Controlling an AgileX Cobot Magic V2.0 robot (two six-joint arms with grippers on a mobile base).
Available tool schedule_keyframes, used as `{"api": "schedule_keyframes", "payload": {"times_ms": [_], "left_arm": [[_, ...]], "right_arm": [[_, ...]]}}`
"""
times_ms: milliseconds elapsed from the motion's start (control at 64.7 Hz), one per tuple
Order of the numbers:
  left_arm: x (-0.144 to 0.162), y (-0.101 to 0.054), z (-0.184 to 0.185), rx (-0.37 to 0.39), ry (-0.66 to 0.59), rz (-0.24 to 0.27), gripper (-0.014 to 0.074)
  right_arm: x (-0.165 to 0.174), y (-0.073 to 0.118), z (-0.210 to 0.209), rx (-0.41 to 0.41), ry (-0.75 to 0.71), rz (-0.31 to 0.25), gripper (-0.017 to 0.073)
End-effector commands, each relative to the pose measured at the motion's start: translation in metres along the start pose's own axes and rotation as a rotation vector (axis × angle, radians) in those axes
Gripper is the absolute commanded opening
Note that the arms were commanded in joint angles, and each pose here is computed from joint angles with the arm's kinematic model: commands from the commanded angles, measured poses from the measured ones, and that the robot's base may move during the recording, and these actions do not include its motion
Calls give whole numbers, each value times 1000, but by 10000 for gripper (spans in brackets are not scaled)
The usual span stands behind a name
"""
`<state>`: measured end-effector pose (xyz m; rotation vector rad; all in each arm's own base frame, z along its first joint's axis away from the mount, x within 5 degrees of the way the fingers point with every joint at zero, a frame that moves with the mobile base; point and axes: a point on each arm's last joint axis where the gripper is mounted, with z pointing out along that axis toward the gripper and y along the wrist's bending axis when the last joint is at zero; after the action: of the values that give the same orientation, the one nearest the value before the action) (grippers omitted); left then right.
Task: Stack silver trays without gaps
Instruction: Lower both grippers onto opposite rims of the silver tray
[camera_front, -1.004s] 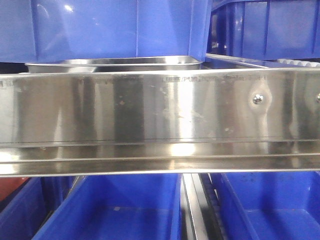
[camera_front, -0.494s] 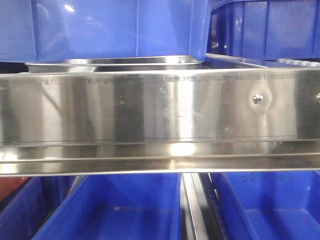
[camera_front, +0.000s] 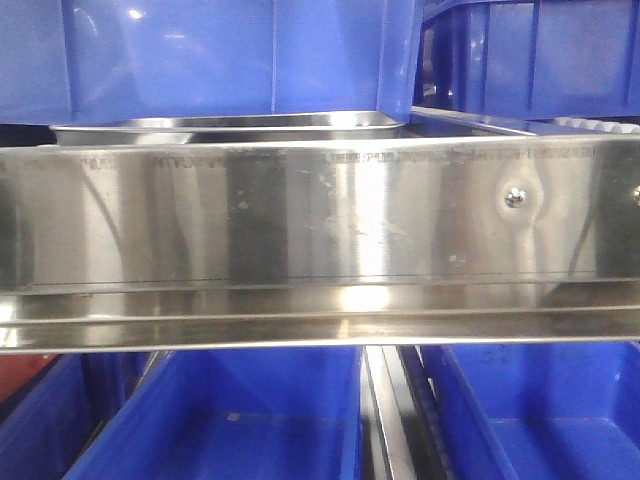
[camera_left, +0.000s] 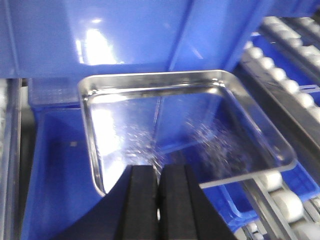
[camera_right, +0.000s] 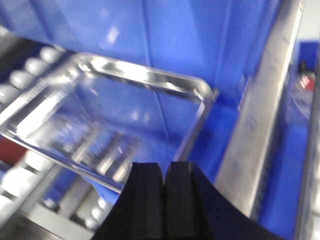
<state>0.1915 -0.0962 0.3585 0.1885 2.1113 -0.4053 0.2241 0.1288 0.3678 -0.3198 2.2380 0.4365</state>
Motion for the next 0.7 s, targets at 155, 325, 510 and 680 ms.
{"api": "schedule_keyframes", "payload": {"times_ms": [155, 325, 510, 680], "left_arm": [[-14, -12, 24, -10, 50, 28, -16], [-15, -12, 36, -23, 78, 33, -16], [-19, -14, 37, -11, 33, 16, -16], [-23, -8, 38, -24, 2, 6, -16]], "right_arm": [[6, -8, 32, 95, 121, 5, -52], [9, 2, 40, 163, 127, -89, -52], [-3, 25, 36, 84, 8, -17, -53], [-10, 31, 36, 30, -73, -7, -53]]}}
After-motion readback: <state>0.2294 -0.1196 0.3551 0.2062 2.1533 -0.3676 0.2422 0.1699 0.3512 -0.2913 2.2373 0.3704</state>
